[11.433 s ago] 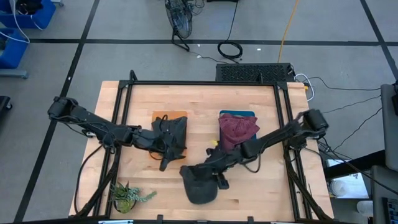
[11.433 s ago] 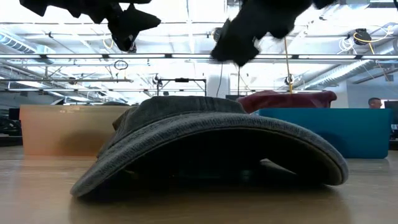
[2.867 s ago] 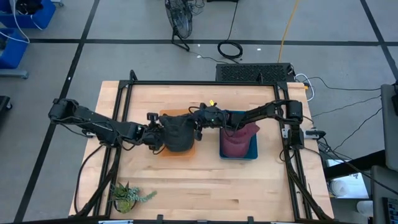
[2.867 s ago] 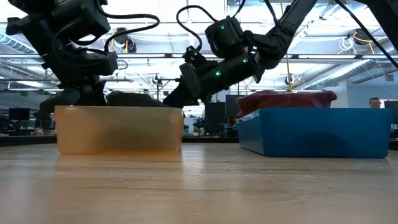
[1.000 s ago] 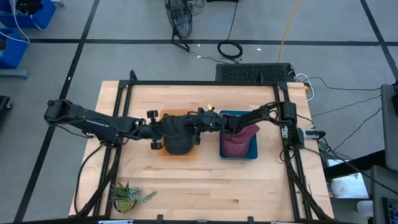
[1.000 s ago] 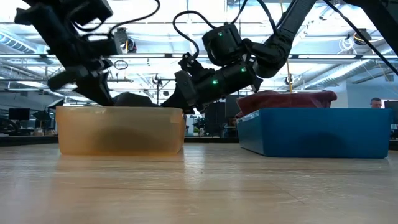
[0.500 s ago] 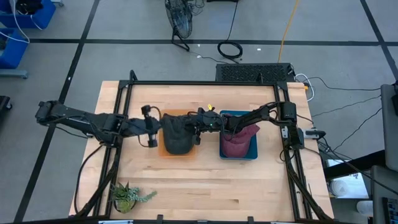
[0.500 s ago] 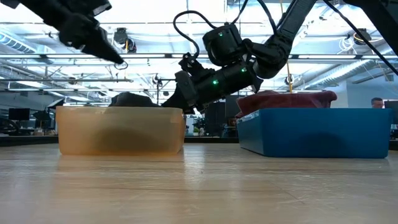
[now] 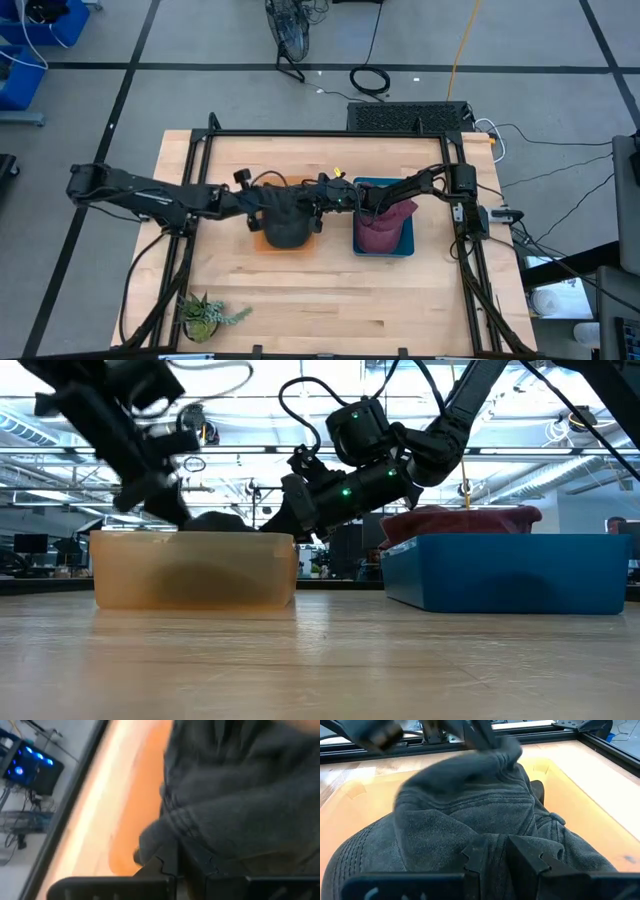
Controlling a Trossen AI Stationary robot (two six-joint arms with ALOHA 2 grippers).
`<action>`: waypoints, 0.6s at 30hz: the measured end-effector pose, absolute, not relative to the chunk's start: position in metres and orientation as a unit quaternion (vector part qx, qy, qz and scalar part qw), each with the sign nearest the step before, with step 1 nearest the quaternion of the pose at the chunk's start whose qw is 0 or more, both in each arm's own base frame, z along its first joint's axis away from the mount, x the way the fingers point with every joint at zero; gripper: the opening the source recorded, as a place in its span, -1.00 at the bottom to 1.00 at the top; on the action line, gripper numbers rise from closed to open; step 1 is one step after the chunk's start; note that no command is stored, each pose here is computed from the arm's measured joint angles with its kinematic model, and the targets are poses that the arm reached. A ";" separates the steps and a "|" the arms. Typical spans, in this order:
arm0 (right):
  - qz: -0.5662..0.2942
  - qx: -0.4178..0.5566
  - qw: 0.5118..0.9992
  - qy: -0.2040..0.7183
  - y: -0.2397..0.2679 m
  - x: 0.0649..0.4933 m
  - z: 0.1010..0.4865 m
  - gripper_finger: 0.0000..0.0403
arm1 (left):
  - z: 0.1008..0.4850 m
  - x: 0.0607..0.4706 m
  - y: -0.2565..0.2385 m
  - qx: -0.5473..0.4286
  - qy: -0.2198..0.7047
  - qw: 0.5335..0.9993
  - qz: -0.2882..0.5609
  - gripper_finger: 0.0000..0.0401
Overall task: Pick & Place hat
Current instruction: Put the black cap into the orange bin
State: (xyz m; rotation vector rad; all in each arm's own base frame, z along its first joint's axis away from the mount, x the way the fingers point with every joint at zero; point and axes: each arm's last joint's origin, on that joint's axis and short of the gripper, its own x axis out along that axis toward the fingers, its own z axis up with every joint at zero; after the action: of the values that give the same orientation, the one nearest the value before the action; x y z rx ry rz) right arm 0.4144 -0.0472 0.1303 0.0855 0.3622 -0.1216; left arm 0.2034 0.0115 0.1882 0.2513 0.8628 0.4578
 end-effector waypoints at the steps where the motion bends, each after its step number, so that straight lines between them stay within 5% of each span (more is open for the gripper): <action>1: -0.060 0.042 0.981 0.180 -0.047 0.414 0.130 -0.71 | 0.181 0.204 0.012 0.122 0.426 0.869 0.220 -0.89; 18: -0.051 0.015 0.985 0.161 -0.043 0.416 0.135 -0.71 | 0.156 0.201 0.012 0.097 0.464 0.852 0.221 -0.98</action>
State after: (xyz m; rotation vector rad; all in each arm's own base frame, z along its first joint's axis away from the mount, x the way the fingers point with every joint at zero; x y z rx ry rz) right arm 0.4160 -0.0430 0.1347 0.0293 0.3245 -0.1026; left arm 0.2009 0.0124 0.1558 0.2045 0.9760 0.4659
